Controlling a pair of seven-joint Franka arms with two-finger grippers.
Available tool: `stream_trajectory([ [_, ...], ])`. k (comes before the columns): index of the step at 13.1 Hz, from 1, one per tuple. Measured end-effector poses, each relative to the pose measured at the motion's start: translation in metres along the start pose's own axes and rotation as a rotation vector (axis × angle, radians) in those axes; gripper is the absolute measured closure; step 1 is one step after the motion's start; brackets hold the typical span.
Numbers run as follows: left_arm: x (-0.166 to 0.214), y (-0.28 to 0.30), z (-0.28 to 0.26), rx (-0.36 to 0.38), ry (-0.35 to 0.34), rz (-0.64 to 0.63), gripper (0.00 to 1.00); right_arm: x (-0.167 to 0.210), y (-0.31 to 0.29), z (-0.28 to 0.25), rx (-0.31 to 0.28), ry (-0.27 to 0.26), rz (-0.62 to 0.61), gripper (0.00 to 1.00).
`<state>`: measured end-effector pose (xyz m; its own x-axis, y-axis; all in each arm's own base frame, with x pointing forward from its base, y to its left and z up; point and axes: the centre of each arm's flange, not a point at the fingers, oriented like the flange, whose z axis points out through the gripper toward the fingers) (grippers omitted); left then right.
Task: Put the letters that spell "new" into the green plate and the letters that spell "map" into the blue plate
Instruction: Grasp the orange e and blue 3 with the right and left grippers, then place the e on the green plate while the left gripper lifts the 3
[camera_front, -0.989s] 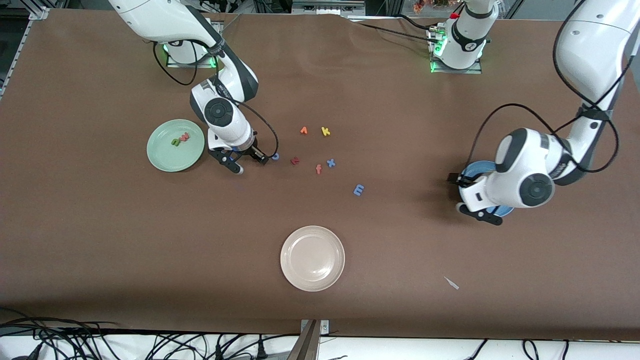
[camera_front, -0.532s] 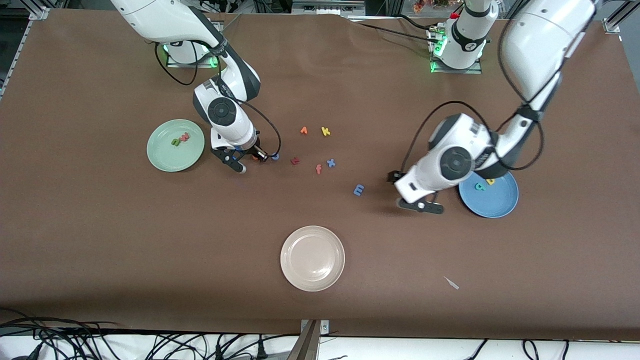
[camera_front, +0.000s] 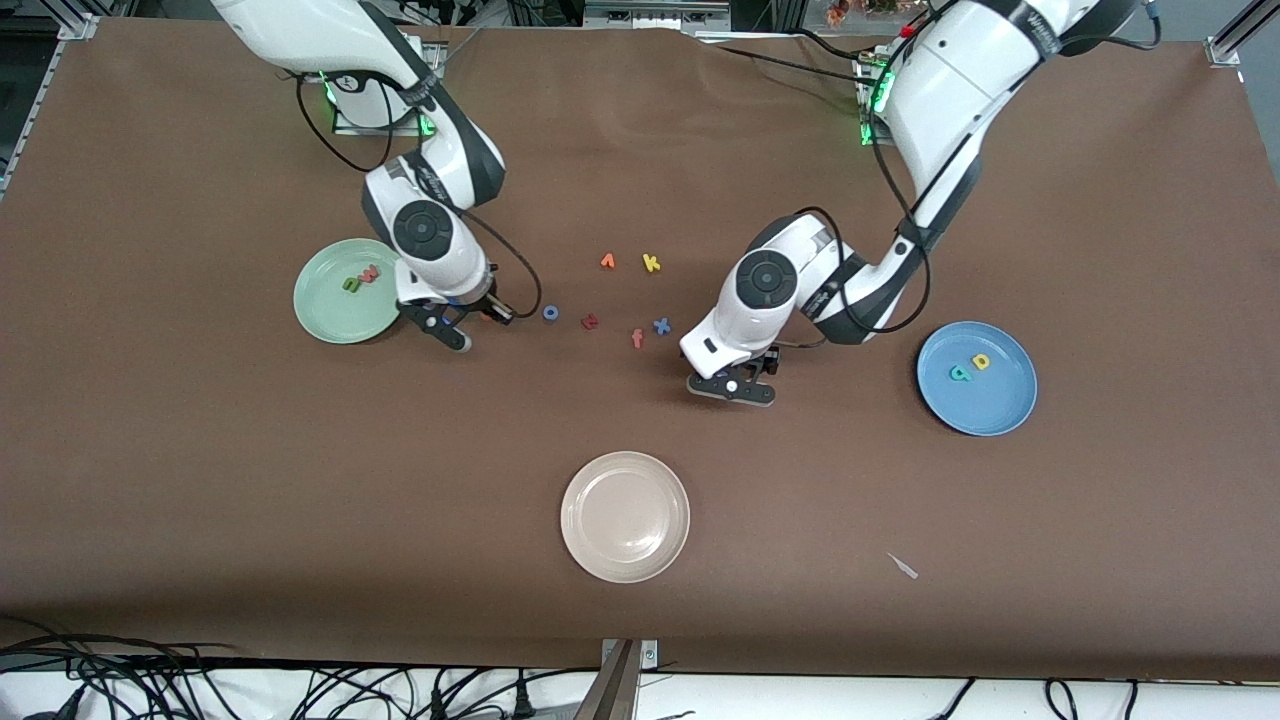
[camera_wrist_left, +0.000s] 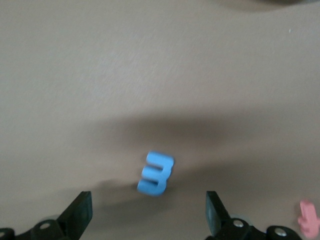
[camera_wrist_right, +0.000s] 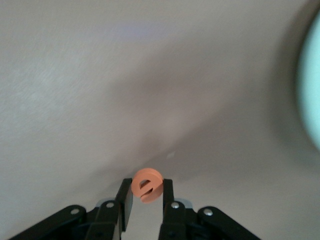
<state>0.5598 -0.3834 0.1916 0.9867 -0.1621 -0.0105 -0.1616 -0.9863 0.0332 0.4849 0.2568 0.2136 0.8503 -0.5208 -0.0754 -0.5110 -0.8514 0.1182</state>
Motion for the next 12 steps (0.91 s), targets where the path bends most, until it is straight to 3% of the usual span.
stream_trajectory([
  [3,0.012,-0.004,0.004,0.009,0.016,-0.002,0.00,0.031,0.033,-0.030,-0.025,0.017,-0.093,0.72],
  [6,0.011,-0.006,0.011,0.015,0.008,0.004,0.00,0.063,0.086,-0.021,-0.066,-0.005,-0.215,0.72],
  [11,0.010,-0.007,0.018,0.032,0.007,0.023,0.08,0.083,0.145,0.011,-0.078,-0.026,-0.316,0.72],
  [12,0.009,-0.006,0.020,0.032,0.005,0.025,0.13,0.083,0.146,0.012,-0.077,-0.026,-0.318,0.68],
])
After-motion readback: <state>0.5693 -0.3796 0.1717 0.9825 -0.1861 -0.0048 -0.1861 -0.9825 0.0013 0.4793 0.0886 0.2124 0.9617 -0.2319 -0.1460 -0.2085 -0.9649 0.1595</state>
